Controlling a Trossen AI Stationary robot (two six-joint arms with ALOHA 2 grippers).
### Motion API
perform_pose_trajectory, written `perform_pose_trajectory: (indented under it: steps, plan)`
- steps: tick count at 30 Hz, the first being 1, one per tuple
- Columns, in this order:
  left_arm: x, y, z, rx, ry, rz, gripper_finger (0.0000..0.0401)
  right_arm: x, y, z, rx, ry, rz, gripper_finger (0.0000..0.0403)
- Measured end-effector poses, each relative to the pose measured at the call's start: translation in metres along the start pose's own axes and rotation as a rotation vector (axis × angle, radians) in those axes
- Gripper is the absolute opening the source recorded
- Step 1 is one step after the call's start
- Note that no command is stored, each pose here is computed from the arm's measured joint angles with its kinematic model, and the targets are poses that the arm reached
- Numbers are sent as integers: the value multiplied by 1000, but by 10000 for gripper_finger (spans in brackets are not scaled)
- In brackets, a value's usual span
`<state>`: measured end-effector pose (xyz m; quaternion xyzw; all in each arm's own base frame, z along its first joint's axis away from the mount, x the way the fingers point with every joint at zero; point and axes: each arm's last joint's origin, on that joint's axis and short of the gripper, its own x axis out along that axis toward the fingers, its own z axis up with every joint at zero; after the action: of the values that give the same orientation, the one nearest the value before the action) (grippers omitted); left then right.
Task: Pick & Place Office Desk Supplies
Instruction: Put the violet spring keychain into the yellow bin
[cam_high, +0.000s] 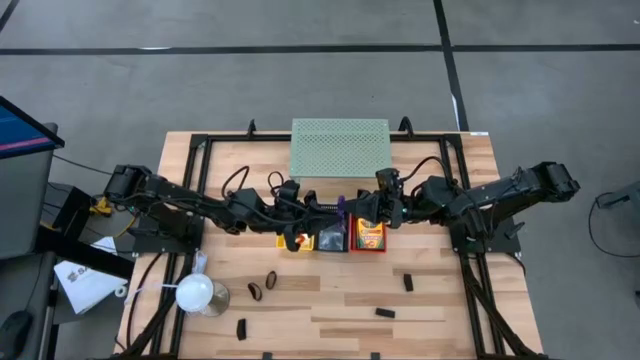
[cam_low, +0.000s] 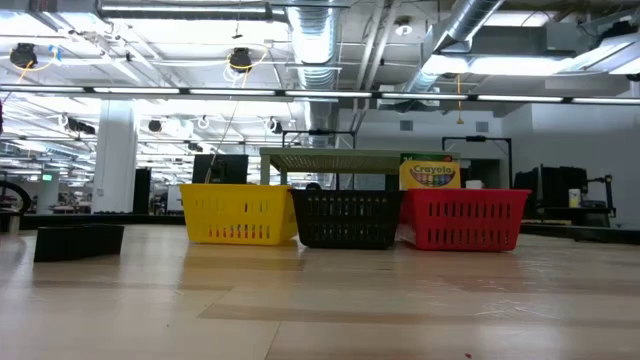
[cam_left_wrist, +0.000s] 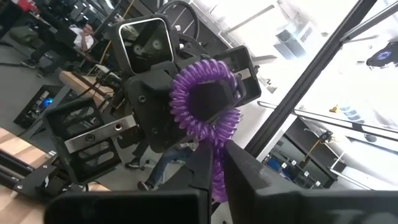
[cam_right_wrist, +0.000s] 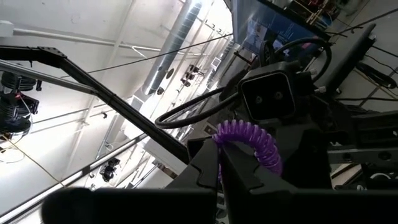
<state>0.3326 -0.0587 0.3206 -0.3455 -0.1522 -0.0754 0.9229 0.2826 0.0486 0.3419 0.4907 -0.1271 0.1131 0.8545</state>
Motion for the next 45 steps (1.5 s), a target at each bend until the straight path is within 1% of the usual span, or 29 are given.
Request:
perform_pose_trajectory:
  steps: [3,6,9,13,15,22,25,27,30,33,38,40,42,45]
  plan:
    - [0,0,0,0,-6,7,16,0,0,0,1,1,1,0]
    - [0,0,0,3,-8,8,10,0,0,-1,8,13,8,0]
    - [0,0,0,5,-9,8,8,0,1,-1,9,14,13,8]
    - [0,-1,1,6,-16,7,8,0,4,1,13,-2,43,43]
    - [0,0,-1,7,-5,12,7,0,4,1,9,-18,40,64]
    - [-1,0,-10,12,65,53,6,0,5,2,7,-29,46,123]
    - [-2,1,-13,20,76,95,6,0,6,0,10,-21,51,142]
    - [-4,-1,-10,35,73,111,6,-1,7,-1,17,-14,56,151]
    - [-10,-5,-1,79,83,169,6,-1,9,-5,41,31,71,159]
    - [-22,-14,16,144,98,237,6,-2,9,-12,54,79,59,161]
    - [-48,-31,50,216,79,304,6,-5,6,-18,53,141,-20,160]
    - [-58,-38,63,220,57,305,6,-7,1,-20,44,161,-94,160]
    - [-64,-46,70,226,37,282,6,-8,-5,-21,28,139,-182,160]
    - [-69,-53,72,230,42,254,5,-12,-15,-23,-21,101,-336,160]
